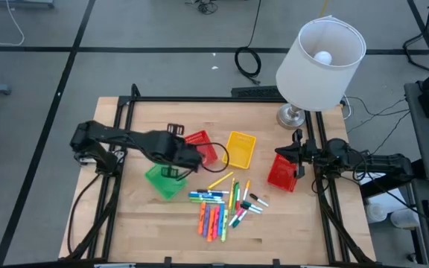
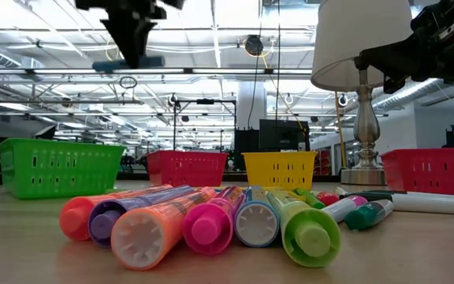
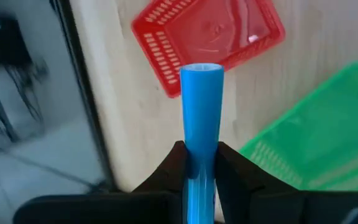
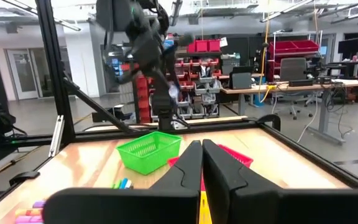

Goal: Pick & Place Markers
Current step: Put the left blue highlighter into the green bin

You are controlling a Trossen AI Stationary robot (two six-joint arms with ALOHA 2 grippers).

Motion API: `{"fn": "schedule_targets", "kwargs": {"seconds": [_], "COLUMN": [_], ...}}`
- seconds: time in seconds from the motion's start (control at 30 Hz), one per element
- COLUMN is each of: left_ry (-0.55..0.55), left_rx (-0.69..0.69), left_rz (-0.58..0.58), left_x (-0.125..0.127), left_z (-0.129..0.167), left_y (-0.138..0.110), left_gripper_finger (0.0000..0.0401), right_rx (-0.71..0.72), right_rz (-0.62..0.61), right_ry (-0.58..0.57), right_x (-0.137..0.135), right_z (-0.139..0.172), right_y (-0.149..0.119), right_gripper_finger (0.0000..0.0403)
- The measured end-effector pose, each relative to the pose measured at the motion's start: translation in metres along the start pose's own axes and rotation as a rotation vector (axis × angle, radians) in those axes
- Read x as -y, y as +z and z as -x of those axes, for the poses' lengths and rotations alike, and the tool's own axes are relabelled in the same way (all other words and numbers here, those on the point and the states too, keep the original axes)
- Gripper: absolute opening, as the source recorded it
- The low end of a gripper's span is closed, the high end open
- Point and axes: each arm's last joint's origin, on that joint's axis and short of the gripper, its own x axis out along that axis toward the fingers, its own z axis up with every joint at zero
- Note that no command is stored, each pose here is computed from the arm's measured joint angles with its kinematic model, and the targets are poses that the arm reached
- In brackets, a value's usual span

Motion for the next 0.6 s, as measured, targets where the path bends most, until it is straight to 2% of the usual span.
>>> {"fn": "schedule_targets", "kwargs": {"seconds": [0.07,0.2,0.3,0.6], "left_ry": [-0.002,-0.093,-0.136,-0.172], "left_rx": [0.022,0.019,-0.017,-0.088], "left_rz": [-0.079,-0.194,-0.233,-0.347], "left_x": [-0.002,0.006,0.020,0.073], "left_z": [0.006,0.004,-0.004,-0.043], "left_y": [-0.009,-0.022,-0.025,-0.022], "left_gripper_finger": [0.0053,0.0053,0.0053,0.0059], "right_rx": [-0.011,-0.020,-0.033,-0.068], "right_rz": [0.000,-0.019,-0.026,-0.027], "right_ry": [-0.001,-0.002,-0.003,-0.006], "right_x": [0.000,0.000,0.000,0.000], "right_z": [0.000,0.000,0.000,0.000], "right_y": [-0.001,-0.002,-0.003,-0.007], "right_gripper_finger": [0.0000,0.0000,0.0000,0.0000]}}
